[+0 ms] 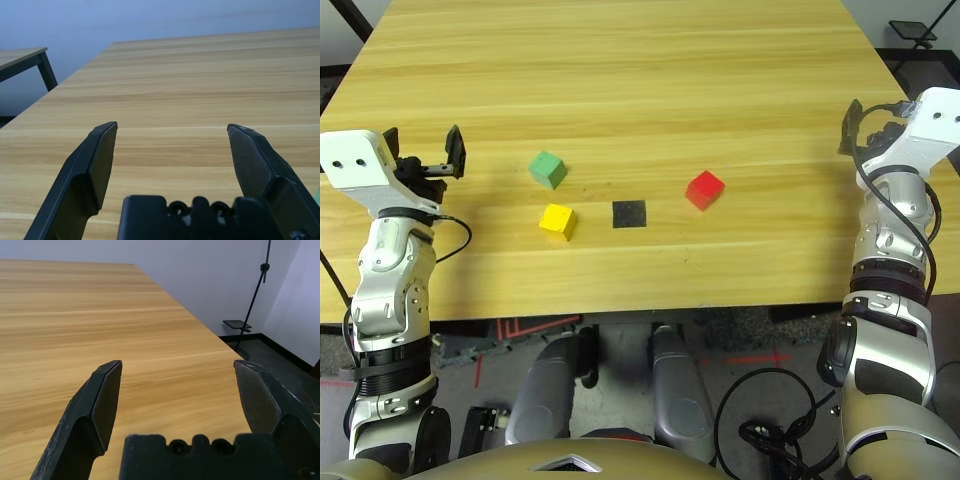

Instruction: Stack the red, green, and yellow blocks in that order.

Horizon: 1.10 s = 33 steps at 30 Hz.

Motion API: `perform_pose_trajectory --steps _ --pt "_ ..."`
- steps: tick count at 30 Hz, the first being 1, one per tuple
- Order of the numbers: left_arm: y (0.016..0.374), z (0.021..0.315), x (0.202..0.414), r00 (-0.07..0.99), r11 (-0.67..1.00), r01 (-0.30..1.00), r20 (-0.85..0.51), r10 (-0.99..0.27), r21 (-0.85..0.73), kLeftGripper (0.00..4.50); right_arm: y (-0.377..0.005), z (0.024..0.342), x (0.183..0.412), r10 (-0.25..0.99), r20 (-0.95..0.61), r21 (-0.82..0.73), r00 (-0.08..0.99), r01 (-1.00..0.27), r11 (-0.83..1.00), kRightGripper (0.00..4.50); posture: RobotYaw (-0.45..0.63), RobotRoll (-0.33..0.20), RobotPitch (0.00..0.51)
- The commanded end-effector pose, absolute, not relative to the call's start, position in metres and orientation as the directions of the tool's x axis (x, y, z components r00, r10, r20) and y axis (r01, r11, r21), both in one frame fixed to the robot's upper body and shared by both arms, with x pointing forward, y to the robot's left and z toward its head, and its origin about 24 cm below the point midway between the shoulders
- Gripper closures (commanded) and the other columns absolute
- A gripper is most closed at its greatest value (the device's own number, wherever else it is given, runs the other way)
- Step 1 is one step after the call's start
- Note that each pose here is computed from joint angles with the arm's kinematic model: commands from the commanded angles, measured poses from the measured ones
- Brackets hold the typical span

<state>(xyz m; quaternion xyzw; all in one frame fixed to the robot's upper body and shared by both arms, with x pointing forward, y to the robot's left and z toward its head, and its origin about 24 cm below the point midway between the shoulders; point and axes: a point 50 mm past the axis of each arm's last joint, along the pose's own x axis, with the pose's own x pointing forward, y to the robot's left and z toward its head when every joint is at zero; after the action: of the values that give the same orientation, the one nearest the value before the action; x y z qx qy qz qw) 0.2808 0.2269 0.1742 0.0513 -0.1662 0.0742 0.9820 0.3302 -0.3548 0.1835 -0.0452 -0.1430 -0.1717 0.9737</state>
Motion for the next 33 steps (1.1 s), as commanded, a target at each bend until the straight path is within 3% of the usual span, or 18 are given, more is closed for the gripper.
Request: perform_pose_trajectory --steps 1,7,18,24,33 --pt "0.229 0.171 0.283 0.939 0.982 -0.163 0.32 0.125 0.094 0.03 -0.358 0.178 0.326 -0.334 0.284 -0.048 0.899 0.361 0.931 0.0 0.19 0.028 0.213" --pt "0.23 0.17 0.285 0.942 0.984 -0.147 0.316 0.109 0.097 0.03 -0.356 0.174 0.323 -0.31 0.269 -0.074 0.912 0.34 0.938 0.0 0.18 0.018 0.233" --pt "0.25 0.176 0.29 0.93 0.992 -0.045 0.369 -0.001 0.118 0.03 -0.31 0.182 0.325 -0.007 0.186 -0.111 0.983 0.028 0.993 0.0 0.21 -0.012 0.226" --pt "0.241 0.178 0.292 0.904 0.969 0.179 0.36 -0.23 0.168 0.03 -0.267 0.192 0.309 0.354 0.048 -0.099 0.934 -0.348 0.932 0.0 0.2 -0.028 0.226" --pt "0.233 0.178 0.283 0.718 0.749 0.634 0.213 -0.663 0.194 0.03 -0.244 0.199 0.298 0.551 -0.096 -0.08 0.829 -0.558 0.826 0.0 0.21 -0.028 0.238"
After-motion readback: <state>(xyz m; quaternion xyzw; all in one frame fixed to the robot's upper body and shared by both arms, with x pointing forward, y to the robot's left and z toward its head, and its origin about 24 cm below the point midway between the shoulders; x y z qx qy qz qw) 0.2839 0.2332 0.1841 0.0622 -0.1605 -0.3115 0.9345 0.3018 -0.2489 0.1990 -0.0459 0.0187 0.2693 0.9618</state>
